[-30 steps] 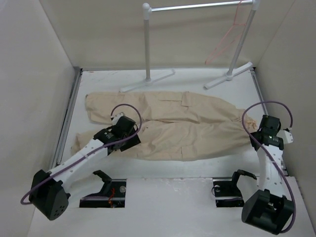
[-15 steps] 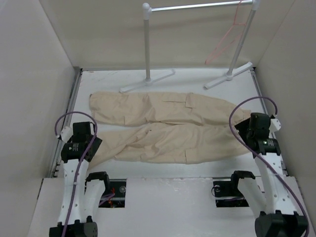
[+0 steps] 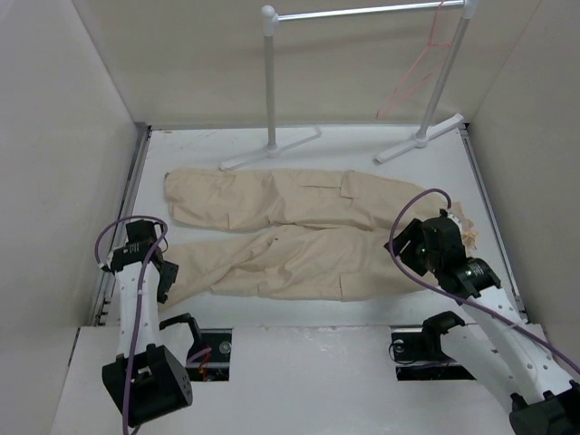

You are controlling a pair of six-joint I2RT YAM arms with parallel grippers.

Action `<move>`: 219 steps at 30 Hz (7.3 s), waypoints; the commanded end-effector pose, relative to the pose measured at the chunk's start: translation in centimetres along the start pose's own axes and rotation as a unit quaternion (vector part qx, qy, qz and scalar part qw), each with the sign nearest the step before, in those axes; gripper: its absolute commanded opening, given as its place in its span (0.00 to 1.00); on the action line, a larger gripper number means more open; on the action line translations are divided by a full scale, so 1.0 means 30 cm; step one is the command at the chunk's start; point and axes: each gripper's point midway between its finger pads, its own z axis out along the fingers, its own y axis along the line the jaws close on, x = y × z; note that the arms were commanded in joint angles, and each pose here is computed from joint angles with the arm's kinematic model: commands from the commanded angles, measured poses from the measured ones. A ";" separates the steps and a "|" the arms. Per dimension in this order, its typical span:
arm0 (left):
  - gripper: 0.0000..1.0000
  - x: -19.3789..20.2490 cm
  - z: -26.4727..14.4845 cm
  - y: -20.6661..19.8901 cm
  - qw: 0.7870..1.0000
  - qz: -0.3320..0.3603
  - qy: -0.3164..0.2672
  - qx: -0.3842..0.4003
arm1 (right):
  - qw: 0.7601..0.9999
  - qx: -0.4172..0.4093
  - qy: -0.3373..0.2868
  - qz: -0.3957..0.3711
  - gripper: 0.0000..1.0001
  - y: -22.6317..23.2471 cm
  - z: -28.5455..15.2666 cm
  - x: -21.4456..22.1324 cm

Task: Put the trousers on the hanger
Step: Flatten out the trousers at the center of the board.

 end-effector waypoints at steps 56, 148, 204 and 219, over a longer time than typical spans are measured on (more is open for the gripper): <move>0.03 -0.240 -0.036 -0.329 0.991 0.004 -0.084 0.102 | 0.995 -0.081 0.000 -0.065 0.73 0.122 -0.023 -0.033; 0.36 -0.227 0.248 -0.784 0.995 0.011 0.021 0.102 | 0.996 0.001 -0.086 0.001 0.51 0.016 -0.053 -0.241; 0.27 -0.630 0.090 -0.785 0.970 -0.102 -0.146 0.166 | 0.985 0.069 -0.142 0.062 0.66 -0.005 0.095 -0.520; 0.54 0.019 -0.187 -0.805 0.943 0.083 -0.106 0.303 | 0.946 0.285 -0.125 0.087 0.59 -0.416 0.358 -0.800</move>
